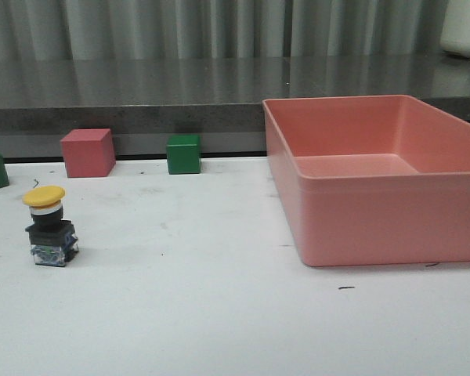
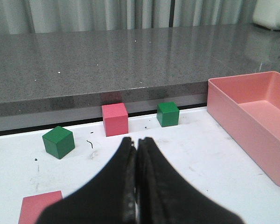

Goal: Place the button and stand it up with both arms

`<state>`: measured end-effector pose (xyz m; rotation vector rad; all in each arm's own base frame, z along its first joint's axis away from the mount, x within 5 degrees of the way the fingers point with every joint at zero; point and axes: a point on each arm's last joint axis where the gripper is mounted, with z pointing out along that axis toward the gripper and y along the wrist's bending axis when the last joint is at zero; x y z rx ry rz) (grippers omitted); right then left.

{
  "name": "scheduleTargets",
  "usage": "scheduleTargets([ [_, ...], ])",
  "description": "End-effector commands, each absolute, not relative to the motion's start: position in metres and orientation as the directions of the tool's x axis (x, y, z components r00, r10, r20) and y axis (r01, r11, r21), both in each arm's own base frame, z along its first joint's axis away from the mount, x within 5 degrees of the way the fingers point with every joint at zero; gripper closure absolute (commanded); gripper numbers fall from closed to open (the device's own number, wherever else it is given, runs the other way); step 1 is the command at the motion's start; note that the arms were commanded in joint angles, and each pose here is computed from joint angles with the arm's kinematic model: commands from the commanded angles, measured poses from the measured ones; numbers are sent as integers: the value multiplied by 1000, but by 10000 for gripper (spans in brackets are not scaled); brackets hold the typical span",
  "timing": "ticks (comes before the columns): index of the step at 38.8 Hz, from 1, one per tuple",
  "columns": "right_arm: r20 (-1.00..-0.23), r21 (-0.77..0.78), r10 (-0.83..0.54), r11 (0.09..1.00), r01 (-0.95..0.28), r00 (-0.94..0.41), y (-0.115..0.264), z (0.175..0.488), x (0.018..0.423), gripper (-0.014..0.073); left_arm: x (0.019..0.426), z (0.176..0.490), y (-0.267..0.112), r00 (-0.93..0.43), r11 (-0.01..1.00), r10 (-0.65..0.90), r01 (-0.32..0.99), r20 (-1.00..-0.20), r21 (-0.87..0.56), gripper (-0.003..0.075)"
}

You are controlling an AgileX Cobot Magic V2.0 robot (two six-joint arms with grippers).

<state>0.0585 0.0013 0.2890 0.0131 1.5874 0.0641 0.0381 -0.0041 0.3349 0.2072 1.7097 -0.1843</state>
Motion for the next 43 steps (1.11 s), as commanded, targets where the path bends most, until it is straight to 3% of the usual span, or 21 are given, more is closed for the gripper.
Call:
scheduleTargets([
  [1,-996,34,36,999,-33,83,1,305,58,666,32,351,-3,-46,965,-11,260,-999,-23,740],
  [32,-996,34,36,999,-33,83,1,305,58,666,31,356,-3,2,967,-33,254,-999,-32,740],
  [43,-996,34,36,999,-33,83,1,305,58,666,29,357,-11,14,942,-34,335,-999,-27,740],
])
